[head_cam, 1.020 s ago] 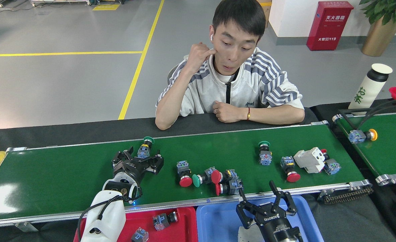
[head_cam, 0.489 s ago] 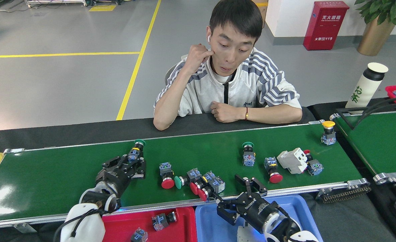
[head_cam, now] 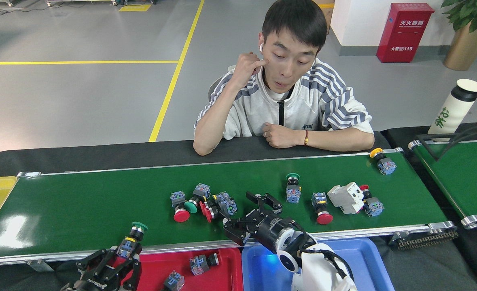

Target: Pick switch part from conveyor to tray

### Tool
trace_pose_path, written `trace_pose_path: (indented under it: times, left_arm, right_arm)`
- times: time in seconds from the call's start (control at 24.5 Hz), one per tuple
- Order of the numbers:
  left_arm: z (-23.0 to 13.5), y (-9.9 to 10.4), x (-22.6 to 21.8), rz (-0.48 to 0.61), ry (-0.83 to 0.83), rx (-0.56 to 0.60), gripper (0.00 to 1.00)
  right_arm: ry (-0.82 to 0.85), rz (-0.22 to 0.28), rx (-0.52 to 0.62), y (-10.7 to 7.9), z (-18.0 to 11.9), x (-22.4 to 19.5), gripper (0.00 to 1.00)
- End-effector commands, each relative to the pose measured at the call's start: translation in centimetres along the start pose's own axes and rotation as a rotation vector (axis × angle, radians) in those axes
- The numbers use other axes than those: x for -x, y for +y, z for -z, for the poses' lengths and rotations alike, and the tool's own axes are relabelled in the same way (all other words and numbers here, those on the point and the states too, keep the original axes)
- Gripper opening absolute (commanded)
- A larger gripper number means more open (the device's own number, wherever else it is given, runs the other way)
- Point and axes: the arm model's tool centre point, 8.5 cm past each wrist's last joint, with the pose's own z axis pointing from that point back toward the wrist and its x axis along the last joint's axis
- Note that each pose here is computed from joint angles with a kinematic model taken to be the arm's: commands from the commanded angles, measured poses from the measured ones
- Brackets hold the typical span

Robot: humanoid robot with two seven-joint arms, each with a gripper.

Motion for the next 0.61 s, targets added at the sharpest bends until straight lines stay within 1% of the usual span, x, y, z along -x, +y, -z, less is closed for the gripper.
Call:
trace_pose_path:
  times: [0.0,0.04,0.08,0.16,0.2,0.24,0.37,0.41,0.45,0.49,0.53,0.57]
  left_arm:
    - [0.0,0.6,-0.6,0.035,-0.067,-0.02,0.22]
    - [0.0,0.6,-0.7,0.034,-0.069,-0.021,0.37]
    - [0.0,0.7,-0.7,0.037,-0.071,-0.022,0.48]
    - [0.1,0.9,-0.7,0.036,-0.076,-0.032,1.0]
    - [0.1,1.0,-0.8,0.035,-0.081,-0.035,1.0]
    - [0.1,1.0,-0.9,0.029,-0.082,-0.038,1.0]
    - [-0.2,0.8,-0.2,0.006,-0.042,-0.044,1.0]
    - [-0.7,0.6,0.6,-0.024,0.013,-0.052,1.0]
    - [-1.4,0.3,1.8,-0.086,0.113,-0.066,1.0]
    - [-2.0,0.0,2.5,-0.128,0.179,-0.076,1.0]
    - [-3.0,-0.5,3.8,-0.173,0.272,-0.083,1.0]
    - [-4.0,-0.9,5.1,-0.185,0.343,-0.078,1.0]
  right_arm:
    - [-0.028,-0.045,0.012,-1.3,1.0,-0.7,0.58]
    - [-0.035,-0.056,0.001,-1.2,1.1,-0.9,0.48]
    - [-0.033,-0.062,-0.004,-1.1,1.2,-1.0,0.39]
    - [-0.046,-0.084,-0.014,-1.1,1.5,-1.6,0.05]
    - [-0.054,-0.086,-0.02,-0.9,1.6,-1.9,0.02]
    - [-0.057,-0.091,-0.021,-0.9,1.6,-2.0,0.01]
    - [-0.058,-0.077,-0.012,-1.1,1.7,-2.1,0.01]
    - [-0.06,-0.074,-0.004,-1.4,1.7,-2.1,0.01]
    - [-0.068,-0.076,0.011,-1.9,1.8,-2.4,0.01]
    - [-0.079,-0.081,0.028,-2.4,1.8,-2.6,0.01]
    - [-0.101,-0.091,0.068,-3.5,1.8,-3.2,0.01]
    - [-0.123,-0.098,0.096,-4.3,1.7,-3.8,0.01]
